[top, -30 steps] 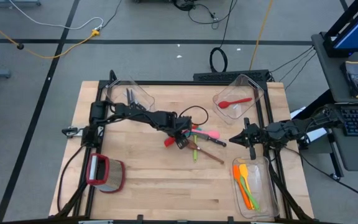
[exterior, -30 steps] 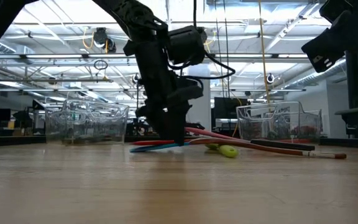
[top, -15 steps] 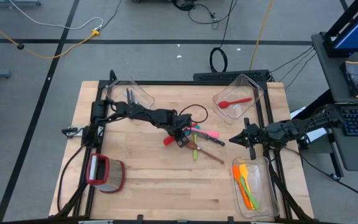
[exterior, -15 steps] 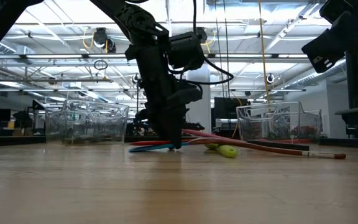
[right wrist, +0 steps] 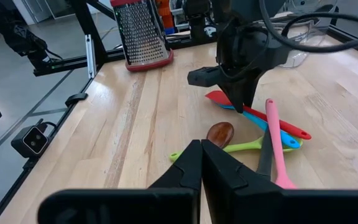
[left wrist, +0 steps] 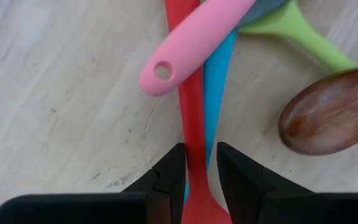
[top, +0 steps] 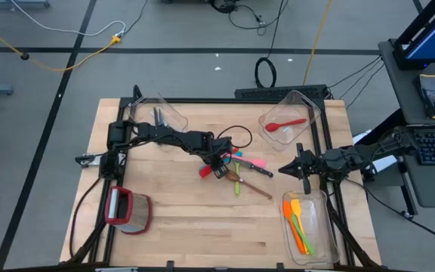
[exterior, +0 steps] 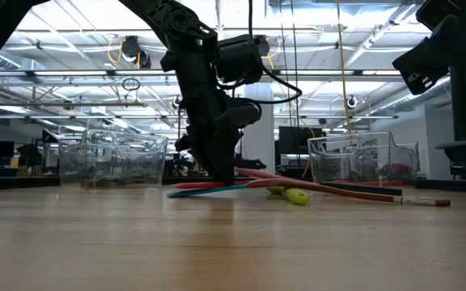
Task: Pick & Place Kitchen Items
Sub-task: Put the red spatula into the bottom transparent bin
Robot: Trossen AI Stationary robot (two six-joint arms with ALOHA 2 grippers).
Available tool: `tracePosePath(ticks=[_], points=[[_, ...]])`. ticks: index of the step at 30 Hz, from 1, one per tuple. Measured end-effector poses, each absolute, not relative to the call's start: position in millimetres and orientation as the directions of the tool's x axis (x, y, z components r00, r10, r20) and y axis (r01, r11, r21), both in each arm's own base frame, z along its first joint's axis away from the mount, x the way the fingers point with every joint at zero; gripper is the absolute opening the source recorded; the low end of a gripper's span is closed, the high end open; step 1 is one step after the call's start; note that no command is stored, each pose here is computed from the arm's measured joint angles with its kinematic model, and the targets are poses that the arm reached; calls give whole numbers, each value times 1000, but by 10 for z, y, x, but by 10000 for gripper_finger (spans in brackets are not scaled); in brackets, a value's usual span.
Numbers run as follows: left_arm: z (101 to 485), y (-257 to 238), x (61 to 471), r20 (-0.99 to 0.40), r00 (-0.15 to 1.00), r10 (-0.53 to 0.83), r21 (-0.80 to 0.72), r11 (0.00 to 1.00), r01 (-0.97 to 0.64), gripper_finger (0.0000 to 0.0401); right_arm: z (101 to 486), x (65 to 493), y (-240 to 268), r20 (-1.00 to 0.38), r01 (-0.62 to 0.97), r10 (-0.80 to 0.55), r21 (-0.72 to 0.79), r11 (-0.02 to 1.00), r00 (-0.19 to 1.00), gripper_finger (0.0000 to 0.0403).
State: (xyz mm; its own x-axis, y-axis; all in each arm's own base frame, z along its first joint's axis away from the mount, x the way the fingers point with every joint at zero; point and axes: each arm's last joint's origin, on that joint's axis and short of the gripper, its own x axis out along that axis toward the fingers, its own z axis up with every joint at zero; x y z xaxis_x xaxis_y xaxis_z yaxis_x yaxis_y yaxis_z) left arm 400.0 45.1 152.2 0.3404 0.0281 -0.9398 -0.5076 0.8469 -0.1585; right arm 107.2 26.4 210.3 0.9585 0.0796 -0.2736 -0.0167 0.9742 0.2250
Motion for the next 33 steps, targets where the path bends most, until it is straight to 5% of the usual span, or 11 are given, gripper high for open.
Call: tracePosePath(ticks=[33], points=[[1501, 457, 4010, -940, 341, 29, -159, 847, -508, 92, 2102, 1073, 264, -274, -17, 80, 225, 974, 958, 0]])
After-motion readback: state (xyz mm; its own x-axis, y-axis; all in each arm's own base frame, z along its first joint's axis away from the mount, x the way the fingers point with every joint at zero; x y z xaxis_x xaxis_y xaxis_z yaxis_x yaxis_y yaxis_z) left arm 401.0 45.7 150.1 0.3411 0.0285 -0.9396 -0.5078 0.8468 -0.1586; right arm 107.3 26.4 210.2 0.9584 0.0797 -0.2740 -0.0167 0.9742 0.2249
